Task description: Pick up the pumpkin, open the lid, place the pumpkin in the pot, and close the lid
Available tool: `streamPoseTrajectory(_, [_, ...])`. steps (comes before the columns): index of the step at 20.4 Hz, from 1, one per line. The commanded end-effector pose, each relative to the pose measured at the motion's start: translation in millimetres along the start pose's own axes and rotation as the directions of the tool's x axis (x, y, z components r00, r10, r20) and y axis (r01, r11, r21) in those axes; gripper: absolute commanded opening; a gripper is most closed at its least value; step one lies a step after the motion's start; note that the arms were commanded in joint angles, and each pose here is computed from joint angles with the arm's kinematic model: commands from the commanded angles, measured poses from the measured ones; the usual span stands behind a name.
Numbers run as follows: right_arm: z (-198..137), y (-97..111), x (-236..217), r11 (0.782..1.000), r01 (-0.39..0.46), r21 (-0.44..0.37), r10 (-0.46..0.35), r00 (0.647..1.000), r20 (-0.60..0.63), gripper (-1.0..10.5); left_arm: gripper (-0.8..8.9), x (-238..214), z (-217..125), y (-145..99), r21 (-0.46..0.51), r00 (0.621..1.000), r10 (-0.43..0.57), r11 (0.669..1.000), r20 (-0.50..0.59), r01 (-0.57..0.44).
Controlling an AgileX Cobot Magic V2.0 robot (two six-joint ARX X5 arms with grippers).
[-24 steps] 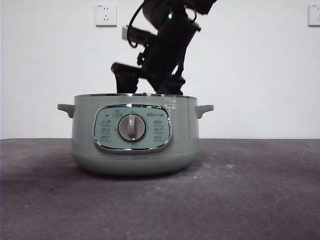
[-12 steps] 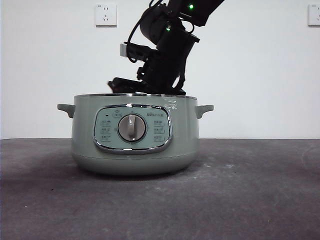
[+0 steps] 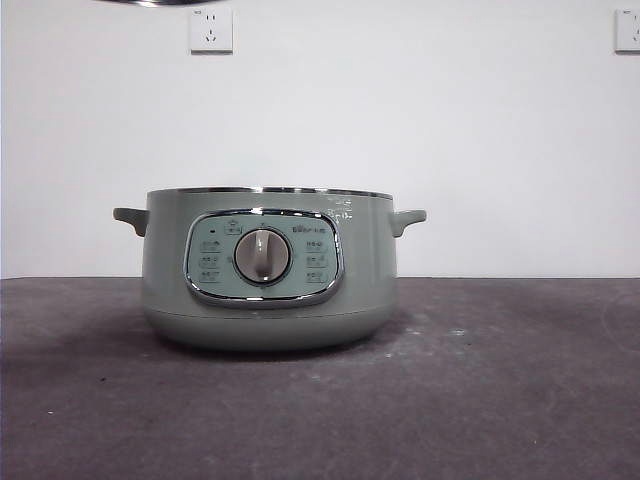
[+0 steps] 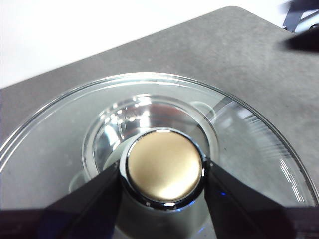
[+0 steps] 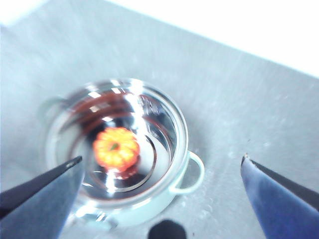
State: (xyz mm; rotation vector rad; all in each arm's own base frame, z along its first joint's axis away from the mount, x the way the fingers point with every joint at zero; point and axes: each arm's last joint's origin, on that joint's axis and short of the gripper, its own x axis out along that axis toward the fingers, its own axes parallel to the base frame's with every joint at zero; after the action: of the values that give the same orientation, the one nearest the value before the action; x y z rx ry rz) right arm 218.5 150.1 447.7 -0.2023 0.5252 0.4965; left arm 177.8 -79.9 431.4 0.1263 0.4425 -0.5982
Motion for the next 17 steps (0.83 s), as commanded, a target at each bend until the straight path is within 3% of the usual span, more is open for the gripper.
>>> streamPoseTrajectory(1, [-3, -3, -48, 0.999, -0.011, 0.038, 0.008, 0.997, 0.076, 6.0, -0.08, 24, 10, 4, 0.033, 0.998, -0.034, 0.999, 0.046, 0.033])
streamPoseTrajectory(6, [-17, -6, -115, 0.997, -0.047, 0.059, 0.035, 0.981, 0.192, 6.0, -0.09, 83, 11, 15, 0.030, 0.999, -0.047, 0.998, 0.018, 0.046])
streamPoseTrajectory(17, [-36, -9, -152, 0.990, -0.126, 0.068, 0.110, 0.973, 0.204, 6.0, -0.08, 156, 1, 17, 0.039, 0.996, -0.082, 0.996, -0.019, 0.083])
